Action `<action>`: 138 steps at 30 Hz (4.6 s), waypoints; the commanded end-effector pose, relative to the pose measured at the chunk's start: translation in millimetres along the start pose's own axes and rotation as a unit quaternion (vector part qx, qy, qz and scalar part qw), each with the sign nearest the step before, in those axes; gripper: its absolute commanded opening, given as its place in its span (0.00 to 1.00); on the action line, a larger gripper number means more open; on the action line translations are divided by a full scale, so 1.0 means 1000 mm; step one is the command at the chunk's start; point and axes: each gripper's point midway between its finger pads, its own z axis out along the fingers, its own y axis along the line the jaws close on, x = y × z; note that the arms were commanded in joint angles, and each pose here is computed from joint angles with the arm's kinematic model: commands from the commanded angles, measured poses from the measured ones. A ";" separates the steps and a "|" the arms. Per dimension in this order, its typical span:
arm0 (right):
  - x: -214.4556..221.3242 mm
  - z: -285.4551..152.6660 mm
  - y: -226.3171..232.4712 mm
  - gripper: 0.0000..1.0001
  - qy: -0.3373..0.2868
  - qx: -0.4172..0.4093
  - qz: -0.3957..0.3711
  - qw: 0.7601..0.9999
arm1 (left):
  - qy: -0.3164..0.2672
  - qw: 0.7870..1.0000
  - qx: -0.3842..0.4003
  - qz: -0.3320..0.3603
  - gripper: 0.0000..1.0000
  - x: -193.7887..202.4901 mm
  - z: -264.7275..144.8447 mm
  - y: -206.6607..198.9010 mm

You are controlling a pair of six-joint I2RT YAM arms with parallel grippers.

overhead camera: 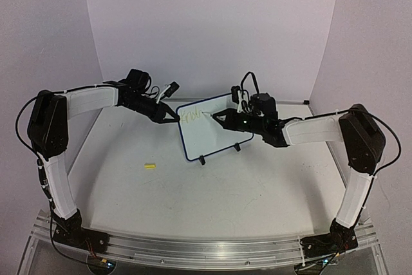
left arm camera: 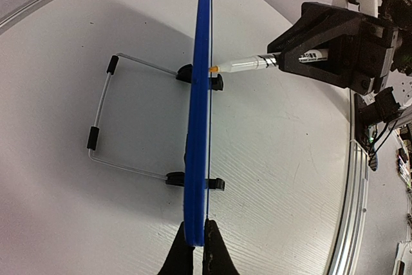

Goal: Write a sentence on the whiteboard
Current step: Write on the whiteboard with the whiteboard marker without the cap.

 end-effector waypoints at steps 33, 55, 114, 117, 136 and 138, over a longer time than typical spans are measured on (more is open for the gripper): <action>-0.020 -0.014 0.012 0.00 -0.026 -0.011 -0.011 1.000 | 0.024 1.000 0.001 -0.001 0.00 0.009 0.008 -0.006; -0.021 -0.010 -0.006 0.00 -0.048 0.024 0.002 0.999 | 0.023 1.000 0.002 -0.001 0.00 0.008 0.008 -0.006; 0.007 -0.001 -0.015 0.00 -0.012 0.017 0.003 1.000 | 0.022 1.000 0.006 0.000 0.00 0.007 0.008 -0.010; 0.006 -0.003 -0.017 0.00 -0.014 0.021 0.004 1.000 | 0.022 1.000 0.006 0.001 0.00 0.006 0.008 -0.010; -0.011 -0.016 -0.020 0.00 -0.048 0.054 0.002 0.997 | 0.022 1.000 0.007 0.002 0.00 0.006 0.007 -0.012; -0.016 -0.019 -0.016 0.00 -0.053 0.050 -0.002 0.997 | 0.022 1.000 0.007 0.002 0.00 0.006 0.008 -0.012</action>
